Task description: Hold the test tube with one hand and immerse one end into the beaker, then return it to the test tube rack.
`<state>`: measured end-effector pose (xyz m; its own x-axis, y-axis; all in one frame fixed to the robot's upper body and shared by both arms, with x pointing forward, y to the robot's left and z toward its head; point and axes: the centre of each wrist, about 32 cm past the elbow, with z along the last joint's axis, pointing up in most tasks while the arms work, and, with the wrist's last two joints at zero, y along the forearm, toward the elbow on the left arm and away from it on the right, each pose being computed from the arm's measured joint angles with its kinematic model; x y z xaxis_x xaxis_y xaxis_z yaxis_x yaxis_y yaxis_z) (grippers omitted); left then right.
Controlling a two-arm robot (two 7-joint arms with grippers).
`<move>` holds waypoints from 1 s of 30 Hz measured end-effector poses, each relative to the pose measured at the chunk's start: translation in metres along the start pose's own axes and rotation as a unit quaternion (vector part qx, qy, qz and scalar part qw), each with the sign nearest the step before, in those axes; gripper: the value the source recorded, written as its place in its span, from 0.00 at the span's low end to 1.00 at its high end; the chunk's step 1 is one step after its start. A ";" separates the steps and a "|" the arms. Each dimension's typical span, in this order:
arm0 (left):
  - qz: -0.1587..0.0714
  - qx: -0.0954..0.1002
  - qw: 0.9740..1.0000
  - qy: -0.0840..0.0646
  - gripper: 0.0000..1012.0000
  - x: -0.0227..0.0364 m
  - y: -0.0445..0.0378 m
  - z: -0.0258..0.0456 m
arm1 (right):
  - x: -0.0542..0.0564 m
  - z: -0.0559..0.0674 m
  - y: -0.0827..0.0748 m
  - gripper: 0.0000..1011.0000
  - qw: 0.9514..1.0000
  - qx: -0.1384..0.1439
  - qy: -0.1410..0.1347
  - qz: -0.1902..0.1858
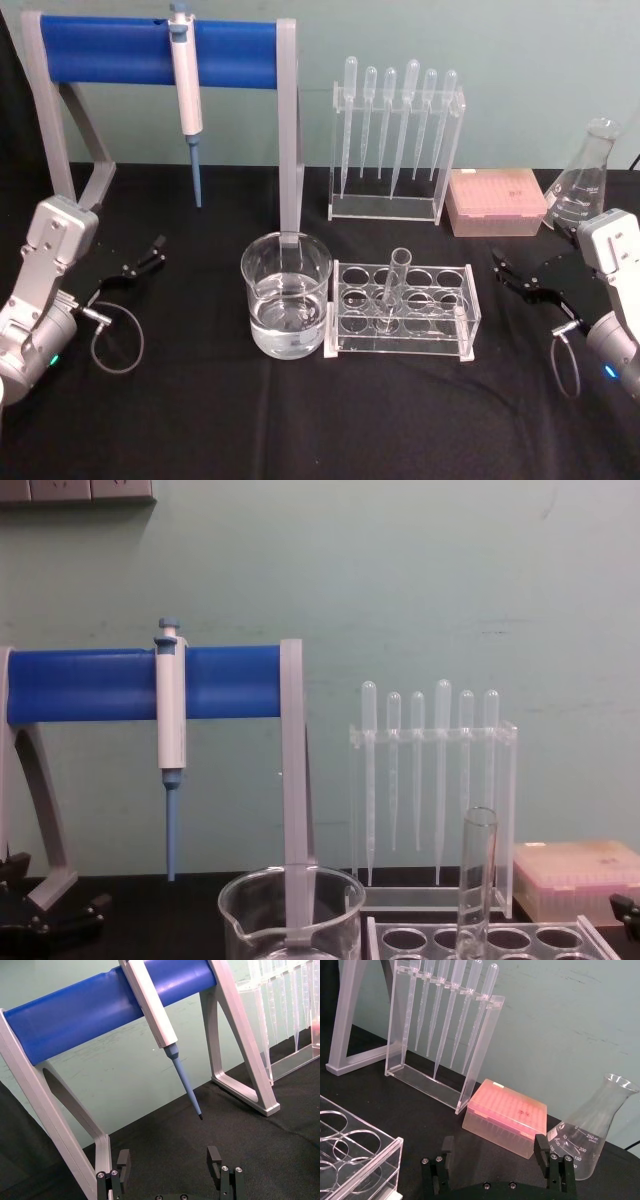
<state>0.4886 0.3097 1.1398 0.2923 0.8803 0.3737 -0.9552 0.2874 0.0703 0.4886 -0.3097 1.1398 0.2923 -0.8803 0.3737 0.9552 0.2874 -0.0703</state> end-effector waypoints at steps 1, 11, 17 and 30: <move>0.000 0.000 1.000 0.000 0.99 0.0000 0.0000 0.0000 | 0.000 0.000 0.000 0.99 1.000 0.000 0.000 0.000; 0.000 0.000 1.000 0.000 0.99 0.0000 0.0000 0.0000 | 0.000 0.000 0.000 0.99 1.000 0.000 0.000 0.000; 0.000 0.000 1.000 0.000 0.99 0.0000 0.0000 0.0000 | 0.000 0.000 0.000 0.99 1.000 0.000 0.000 0.000; 0.000 0.000 1.000 0.000 0.99 0.0000 0.0000 0.0000 | 0.000 0.000 0.000 0.99 1.000 0.000 0.000 0.000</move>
<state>0.4886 0.3097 1.1398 0.2923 0.8803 0.3737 -0.9552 0.2873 0.0703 0.4886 -0.3096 1.1398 0.2923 -0.8803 0.3737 0.9552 0.2873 -0.0703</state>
